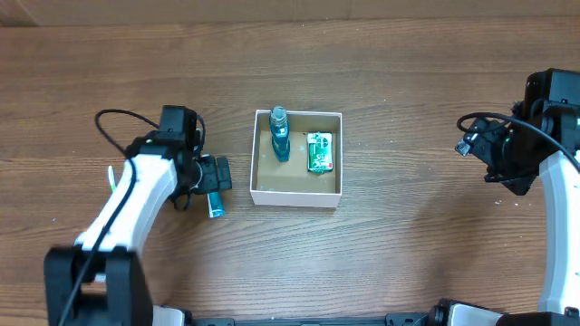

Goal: Pack container

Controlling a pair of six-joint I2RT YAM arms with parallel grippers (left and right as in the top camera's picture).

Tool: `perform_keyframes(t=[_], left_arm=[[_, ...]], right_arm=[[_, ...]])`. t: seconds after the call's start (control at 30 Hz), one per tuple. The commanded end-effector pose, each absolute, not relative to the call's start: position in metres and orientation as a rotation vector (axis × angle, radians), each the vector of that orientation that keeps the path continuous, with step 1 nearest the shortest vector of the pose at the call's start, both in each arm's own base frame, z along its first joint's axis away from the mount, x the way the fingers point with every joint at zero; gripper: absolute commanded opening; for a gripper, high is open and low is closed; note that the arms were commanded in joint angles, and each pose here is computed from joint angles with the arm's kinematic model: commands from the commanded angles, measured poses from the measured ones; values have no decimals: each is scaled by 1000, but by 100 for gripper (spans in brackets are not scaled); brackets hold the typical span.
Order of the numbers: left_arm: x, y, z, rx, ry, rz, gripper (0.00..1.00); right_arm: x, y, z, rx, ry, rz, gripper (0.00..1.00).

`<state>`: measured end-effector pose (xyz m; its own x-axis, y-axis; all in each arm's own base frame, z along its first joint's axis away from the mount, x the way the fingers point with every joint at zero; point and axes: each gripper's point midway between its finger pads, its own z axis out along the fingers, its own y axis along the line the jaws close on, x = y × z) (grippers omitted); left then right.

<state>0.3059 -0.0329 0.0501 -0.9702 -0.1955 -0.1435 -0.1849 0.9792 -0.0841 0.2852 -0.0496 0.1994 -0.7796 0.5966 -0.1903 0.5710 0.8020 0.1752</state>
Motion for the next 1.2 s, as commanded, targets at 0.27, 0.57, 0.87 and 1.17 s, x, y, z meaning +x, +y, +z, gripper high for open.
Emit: perform_keyframes(t=[0.27,0.57,0.87,1.17], left_arm=[[319,-27,0,-339,3044,-17,100],[314,-26,-5,-362,3071,-6,35],[314,-26,-3,-361,3071,-5,4],[364,-58,133,-144,2838,-77,4]], right_arm=[[286,-47,198,879,2760,179,89],[285,-47,198,875,2765,179,89],[285,-47,198,875,2766,178,89],[285,-47,198,869,2766,177,89]])
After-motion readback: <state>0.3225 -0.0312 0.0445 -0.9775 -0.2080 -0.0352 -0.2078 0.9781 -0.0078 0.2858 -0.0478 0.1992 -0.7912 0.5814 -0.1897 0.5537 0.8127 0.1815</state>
